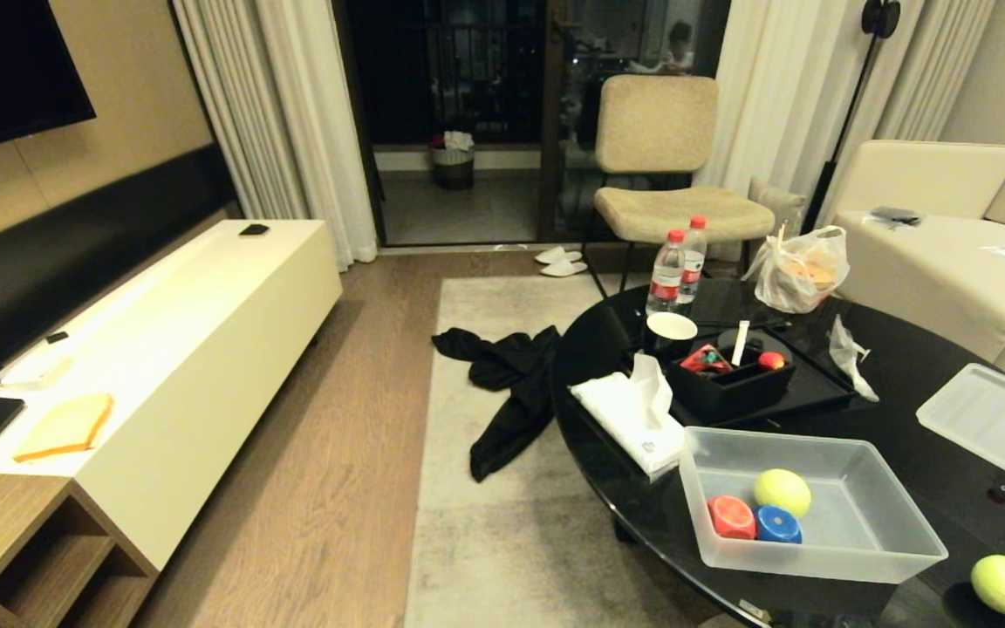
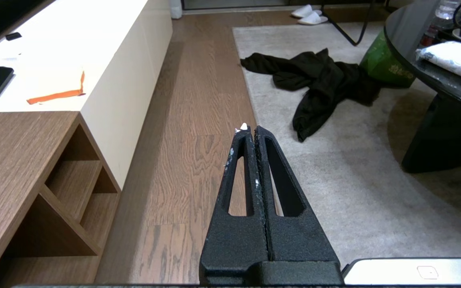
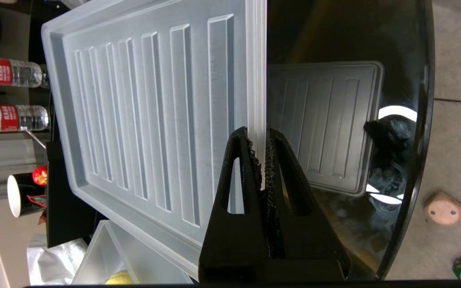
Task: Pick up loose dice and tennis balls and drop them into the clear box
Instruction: Open the lid
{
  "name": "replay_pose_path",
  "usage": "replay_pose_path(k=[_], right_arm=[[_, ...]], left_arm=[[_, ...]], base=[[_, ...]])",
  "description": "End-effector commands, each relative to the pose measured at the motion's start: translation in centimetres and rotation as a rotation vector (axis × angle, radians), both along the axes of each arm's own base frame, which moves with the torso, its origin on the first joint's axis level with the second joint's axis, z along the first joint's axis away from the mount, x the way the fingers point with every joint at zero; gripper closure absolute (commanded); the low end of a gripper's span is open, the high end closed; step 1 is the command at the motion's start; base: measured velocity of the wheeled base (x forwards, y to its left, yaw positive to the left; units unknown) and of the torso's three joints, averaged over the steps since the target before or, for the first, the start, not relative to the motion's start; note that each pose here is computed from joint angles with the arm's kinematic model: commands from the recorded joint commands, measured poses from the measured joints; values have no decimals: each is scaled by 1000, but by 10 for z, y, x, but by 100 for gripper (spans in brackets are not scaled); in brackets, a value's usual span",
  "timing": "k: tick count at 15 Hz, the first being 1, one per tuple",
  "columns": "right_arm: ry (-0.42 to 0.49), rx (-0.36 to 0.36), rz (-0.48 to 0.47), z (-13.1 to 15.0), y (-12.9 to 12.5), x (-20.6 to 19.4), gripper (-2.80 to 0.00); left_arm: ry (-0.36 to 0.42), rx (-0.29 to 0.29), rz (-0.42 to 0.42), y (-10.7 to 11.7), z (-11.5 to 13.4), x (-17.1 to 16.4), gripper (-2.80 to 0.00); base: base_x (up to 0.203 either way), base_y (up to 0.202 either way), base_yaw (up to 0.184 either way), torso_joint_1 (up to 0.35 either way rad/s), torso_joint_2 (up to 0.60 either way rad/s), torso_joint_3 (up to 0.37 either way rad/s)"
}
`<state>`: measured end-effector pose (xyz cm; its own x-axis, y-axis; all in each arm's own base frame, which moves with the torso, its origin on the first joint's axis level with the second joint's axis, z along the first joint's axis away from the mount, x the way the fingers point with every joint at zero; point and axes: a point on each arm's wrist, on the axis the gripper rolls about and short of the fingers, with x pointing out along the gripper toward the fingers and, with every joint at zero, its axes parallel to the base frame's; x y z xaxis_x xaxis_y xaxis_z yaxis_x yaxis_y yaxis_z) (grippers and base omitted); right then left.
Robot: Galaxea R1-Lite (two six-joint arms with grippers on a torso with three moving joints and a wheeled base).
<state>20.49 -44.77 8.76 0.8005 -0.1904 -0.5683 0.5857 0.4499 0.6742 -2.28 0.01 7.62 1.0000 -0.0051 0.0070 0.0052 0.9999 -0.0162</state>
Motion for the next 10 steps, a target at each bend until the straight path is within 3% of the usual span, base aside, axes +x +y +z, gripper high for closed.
replay_pose_path(k=[1, 7, 10], right_arm=[[0, 10, 9, -5, 1, 4, 0], [20, 50, 20, -30, 0, 11, 0], [39, 23, 9, -45, -4, 19, 0]], left_arm=[[2, -1, 1, 0, -1, 0, 0], [2, -1, 1, 0, -1, 0, 0], [2, -1, 1, 0, -1, 0, 0]], base=[[0, 0, 0, 0, 0, 0], [0, 0, 0, 0, 0, 0], [0, 0, 0, 0, 0, 0]])
